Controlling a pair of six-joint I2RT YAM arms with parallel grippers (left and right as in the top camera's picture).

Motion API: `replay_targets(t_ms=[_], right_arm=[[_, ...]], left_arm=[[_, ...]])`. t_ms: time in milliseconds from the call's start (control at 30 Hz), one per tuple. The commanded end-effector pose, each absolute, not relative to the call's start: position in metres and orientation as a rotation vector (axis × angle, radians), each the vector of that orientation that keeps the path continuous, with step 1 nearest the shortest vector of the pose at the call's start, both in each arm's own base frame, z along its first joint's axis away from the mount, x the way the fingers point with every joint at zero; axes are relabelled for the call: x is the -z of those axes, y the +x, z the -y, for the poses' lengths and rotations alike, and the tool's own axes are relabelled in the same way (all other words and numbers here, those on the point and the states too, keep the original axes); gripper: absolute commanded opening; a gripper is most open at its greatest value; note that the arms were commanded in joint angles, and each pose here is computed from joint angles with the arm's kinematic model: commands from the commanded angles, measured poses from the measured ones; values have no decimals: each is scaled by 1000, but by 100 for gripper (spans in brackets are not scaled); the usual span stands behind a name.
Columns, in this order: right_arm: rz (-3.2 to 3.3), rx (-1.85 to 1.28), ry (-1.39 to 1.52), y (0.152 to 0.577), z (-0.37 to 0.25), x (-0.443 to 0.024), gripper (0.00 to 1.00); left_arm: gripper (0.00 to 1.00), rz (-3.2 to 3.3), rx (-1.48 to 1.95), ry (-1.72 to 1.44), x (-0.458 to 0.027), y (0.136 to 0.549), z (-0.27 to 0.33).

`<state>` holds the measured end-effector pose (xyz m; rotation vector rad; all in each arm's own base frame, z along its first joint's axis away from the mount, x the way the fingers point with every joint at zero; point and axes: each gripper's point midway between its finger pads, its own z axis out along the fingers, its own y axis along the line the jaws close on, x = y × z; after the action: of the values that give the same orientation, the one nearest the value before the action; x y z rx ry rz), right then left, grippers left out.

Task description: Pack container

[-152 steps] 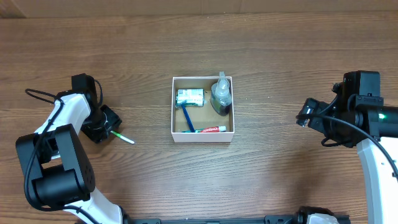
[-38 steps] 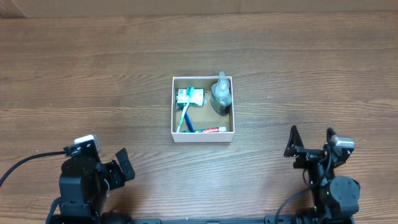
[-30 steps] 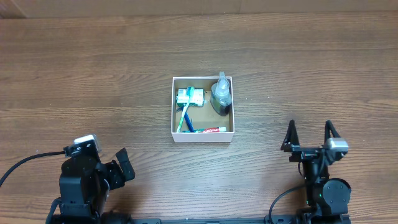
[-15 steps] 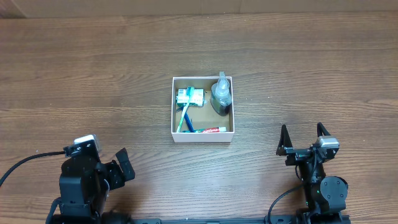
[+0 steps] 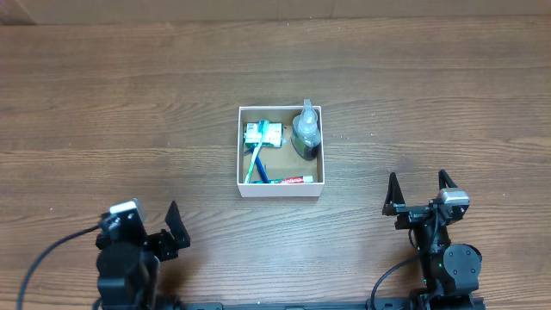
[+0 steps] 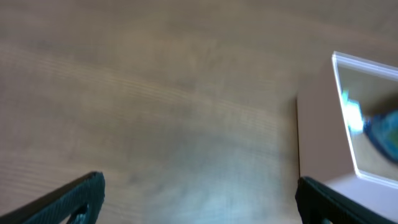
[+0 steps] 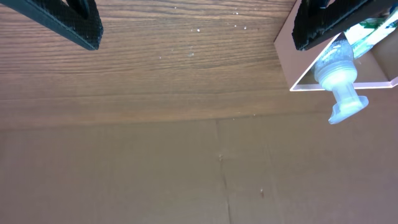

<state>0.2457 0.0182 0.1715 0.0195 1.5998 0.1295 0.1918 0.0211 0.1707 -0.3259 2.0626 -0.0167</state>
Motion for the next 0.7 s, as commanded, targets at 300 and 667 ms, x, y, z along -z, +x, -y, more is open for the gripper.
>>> replay_targets(t_ms=[300,667], right_arm=[[-1593,-132,11,246,-20,-170,100],[-1594,-132,11,246,-20,-170,100]], left_arm=[[100,-1638,-129,157,-157,246,-1],[100,-1638,-124,151,-157,246,-1]])
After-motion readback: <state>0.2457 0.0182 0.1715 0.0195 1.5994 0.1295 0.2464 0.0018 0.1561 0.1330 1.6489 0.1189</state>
